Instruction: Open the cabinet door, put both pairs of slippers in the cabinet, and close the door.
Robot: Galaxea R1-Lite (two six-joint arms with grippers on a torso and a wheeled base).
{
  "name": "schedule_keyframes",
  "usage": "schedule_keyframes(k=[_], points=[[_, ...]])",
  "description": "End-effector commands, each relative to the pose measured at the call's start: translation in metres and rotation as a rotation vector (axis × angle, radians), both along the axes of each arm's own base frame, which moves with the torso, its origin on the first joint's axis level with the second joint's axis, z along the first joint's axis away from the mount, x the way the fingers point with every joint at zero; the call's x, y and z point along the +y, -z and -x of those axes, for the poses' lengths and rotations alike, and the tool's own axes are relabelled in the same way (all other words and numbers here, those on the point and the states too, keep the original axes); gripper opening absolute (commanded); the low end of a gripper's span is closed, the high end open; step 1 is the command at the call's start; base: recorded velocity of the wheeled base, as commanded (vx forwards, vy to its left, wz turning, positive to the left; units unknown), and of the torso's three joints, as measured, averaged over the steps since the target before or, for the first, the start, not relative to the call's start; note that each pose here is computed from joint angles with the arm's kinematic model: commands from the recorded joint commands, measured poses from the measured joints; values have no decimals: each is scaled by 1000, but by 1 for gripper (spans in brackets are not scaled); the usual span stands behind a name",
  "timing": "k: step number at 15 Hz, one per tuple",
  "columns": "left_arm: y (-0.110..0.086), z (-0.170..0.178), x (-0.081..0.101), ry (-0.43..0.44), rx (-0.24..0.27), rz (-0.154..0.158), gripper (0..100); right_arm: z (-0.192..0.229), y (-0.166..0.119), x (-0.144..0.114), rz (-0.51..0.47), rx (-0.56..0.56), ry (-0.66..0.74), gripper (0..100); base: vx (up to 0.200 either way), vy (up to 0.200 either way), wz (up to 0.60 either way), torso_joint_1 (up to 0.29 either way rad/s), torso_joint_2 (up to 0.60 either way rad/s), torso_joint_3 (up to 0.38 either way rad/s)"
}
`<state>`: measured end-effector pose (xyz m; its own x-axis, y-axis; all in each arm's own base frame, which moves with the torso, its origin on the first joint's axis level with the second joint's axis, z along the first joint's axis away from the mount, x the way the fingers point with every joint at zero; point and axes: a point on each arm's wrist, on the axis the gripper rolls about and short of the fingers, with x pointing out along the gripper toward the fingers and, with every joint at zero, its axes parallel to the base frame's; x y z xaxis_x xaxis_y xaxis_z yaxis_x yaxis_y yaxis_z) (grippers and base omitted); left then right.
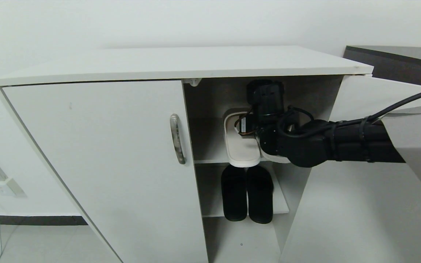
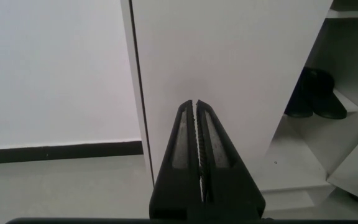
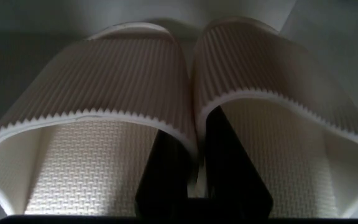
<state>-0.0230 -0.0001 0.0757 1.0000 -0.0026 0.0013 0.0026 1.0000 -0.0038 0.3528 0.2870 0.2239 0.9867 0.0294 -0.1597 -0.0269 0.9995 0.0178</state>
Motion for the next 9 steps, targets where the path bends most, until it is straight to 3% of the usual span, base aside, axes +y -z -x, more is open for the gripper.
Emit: schedule_keyframes(k=[1,9], points=[[0,0,0,-3,1,-1,0,-9,9,1,9,11,8,0,0,0,0,0,0,0],[0,0,0,-3,1,-1,0,-19,14,-1,13,28,-14,0,0,0,0,0,0,0]])
